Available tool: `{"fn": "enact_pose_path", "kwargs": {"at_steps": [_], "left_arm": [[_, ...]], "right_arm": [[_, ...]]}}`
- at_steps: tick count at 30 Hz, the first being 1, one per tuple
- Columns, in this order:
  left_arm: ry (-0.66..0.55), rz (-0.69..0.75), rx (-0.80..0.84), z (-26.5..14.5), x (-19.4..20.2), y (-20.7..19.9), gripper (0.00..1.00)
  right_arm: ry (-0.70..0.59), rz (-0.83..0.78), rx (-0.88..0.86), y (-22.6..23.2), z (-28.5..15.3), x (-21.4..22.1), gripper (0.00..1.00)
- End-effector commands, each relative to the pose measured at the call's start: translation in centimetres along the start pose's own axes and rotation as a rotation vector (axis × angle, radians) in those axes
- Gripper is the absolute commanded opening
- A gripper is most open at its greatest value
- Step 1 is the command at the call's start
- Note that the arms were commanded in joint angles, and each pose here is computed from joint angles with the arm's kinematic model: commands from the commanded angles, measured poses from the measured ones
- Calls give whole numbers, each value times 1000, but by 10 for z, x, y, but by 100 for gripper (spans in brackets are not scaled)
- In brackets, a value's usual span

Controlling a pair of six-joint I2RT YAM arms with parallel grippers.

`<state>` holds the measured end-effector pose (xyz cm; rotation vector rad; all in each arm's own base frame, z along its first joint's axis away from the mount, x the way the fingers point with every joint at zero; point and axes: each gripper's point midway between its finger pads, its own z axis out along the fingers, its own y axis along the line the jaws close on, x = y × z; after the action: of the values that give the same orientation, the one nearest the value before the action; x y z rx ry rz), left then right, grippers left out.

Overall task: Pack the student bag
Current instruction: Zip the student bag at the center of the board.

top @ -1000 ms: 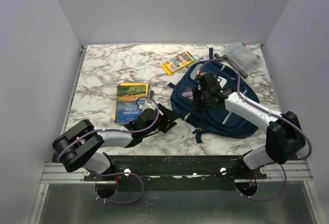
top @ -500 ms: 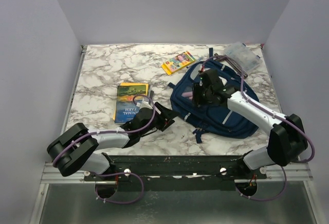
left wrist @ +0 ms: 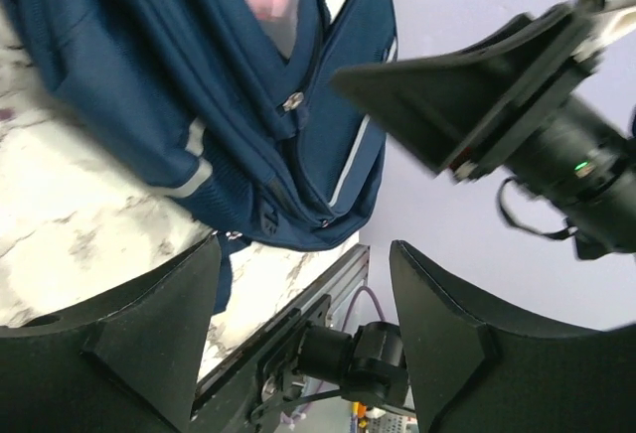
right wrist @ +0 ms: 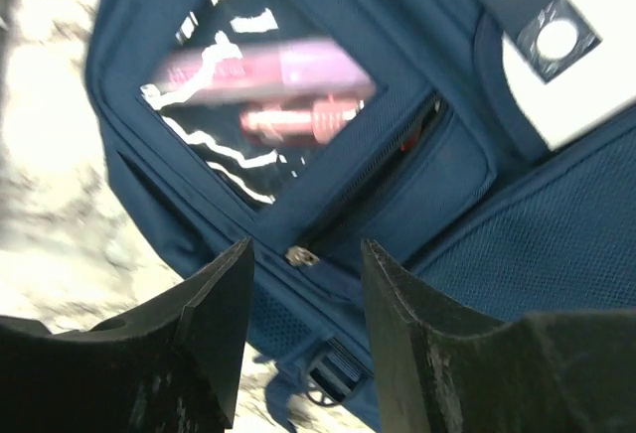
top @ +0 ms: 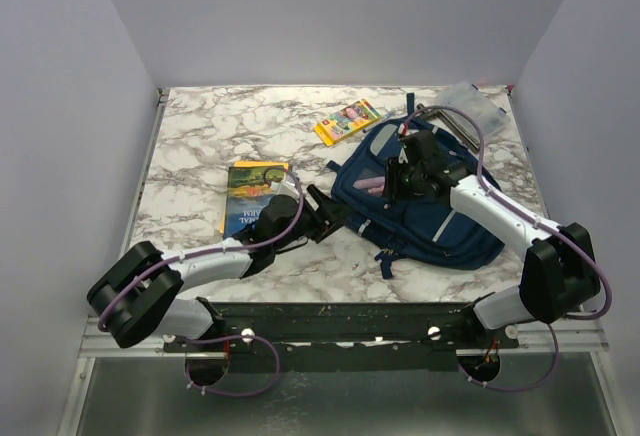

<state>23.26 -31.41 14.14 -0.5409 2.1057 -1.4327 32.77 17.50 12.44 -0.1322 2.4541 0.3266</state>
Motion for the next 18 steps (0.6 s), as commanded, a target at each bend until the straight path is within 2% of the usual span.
{"fn": "enact_pose_path", "kwargs": {"at_steps": [1,11,18], "left_arm": [[119,14,45,17,13,-26,70],[213,-51,19,32,27,-23,70],[213,-63,20,34,27,-23,70]], "right_arm": [[89,-129,-28,-5,0,34,50],[96,-263,-4,-11,19,46,48],[127,-302,2,-7,34,53,36]]}}
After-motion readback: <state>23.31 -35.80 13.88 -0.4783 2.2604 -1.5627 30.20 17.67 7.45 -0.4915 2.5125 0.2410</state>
